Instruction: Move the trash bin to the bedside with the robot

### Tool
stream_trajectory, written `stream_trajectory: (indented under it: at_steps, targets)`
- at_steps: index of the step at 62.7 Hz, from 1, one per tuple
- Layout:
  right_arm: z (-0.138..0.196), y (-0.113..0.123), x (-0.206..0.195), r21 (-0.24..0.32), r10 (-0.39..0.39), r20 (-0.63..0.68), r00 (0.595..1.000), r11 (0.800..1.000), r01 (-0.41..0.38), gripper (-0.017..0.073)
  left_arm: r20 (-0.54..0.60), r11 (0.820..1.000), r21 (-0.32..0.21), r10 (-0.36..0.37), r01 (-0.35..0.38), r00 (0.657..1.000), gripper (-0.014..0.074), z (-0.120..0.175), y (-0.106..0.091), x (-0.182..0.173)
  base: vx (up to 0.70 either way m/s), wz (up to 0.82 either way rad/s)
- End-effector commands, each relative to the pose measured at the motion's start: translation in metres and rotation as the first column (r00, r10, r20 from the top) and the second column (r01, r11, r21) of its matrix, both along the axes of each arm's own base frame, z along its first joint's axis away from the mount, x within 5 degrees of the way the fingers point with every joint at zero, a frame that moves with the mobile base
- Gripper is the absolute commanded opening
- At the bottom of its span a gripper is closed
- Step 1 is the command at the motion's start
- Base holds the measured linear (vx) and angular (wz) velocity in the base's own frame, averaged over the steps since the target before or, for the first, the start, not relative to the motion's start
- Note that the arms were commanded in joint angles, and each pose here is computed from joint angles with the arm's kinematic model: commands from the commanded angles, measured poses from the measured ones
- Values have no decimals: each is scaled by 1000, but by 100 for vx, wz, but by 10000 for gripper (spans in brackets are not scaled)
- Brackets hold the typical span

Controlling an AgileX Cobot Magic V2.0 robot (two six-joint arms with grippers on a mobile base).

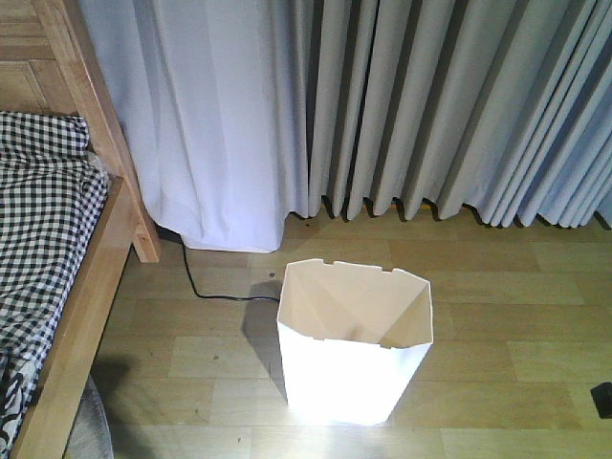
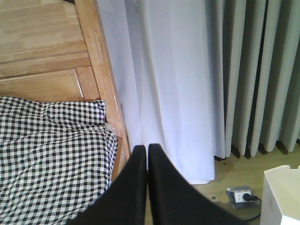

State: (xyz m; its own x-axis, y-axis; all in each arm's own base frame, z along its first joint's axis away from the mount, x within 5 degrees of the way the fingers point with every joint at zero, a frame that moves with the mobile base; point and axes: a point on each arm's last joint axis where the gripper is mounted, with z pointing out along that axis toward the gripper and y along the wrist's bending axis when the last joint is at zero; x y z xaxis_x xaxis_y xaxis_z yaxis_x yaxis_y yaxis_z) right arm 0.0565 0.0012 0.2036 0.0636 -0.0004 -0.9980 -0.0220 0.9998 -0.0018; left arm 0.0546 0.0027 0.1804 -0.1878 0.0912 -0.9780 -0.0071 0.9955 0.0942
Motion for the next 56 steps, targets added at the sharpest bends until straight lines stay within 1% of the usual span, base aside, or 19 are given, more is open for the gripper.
stream_trajectory:
  at_steps: [1,56]
  targets:
    - [2,1,-1,0,7,72,997,1000,-7,-10,55,1000,-9,-15,16,998,-6,-2,-1,1,0,0]
    - [1,1,-1,1,6,66,998,1000,-6,-10,55,1000,-9,-15,16,998,-6,-2,-1,1,0,0]
